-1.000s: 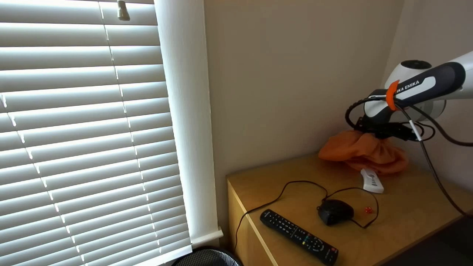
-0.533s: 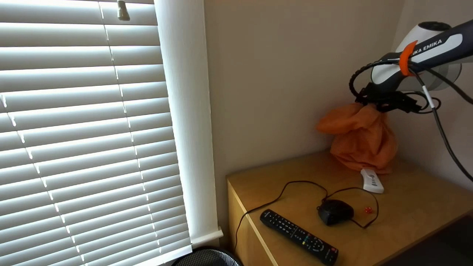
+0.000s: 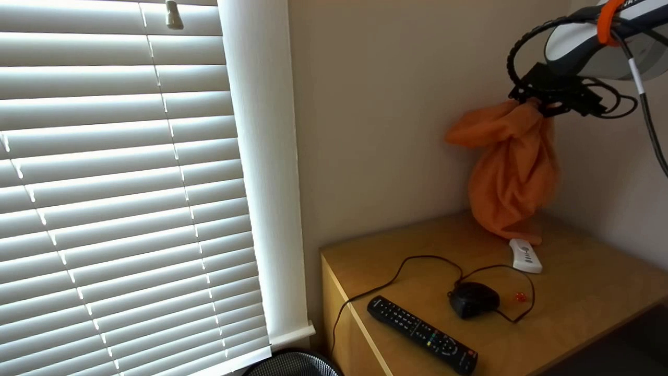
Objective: Place the orange towel in the top drawer
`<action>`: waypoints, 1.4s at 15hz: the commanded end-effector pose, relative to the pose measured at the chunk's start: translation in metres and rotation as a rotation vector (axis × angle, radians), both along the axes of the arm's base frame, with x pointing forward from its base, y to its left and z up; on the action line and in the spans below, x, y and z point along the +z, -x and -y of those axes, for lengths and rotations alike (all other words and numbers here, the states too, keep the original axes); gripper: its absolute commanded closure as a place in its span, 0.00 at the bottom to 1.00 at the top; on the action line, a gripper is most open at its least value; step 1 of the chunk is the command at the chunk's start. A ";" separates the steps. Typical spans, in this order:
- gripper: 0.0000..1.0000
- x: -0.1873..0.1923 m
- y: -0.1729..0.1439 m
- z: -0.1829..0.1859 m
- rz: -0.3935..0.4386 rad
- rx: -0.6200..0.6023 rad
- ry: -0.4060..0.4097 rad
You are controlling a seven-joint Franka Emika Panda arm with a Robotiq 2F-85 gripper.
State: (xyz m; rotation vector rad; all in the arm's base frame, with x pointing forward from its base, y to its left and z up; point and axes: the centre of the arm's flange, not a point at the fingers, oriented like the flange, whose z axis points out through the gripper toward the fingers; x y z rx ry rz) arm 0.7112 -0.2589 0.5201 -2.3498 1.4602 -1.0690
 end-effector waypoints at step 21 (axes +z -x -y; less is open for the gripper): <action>0.94 0.167 0.137 -0.002 0.332 0.018 -0.071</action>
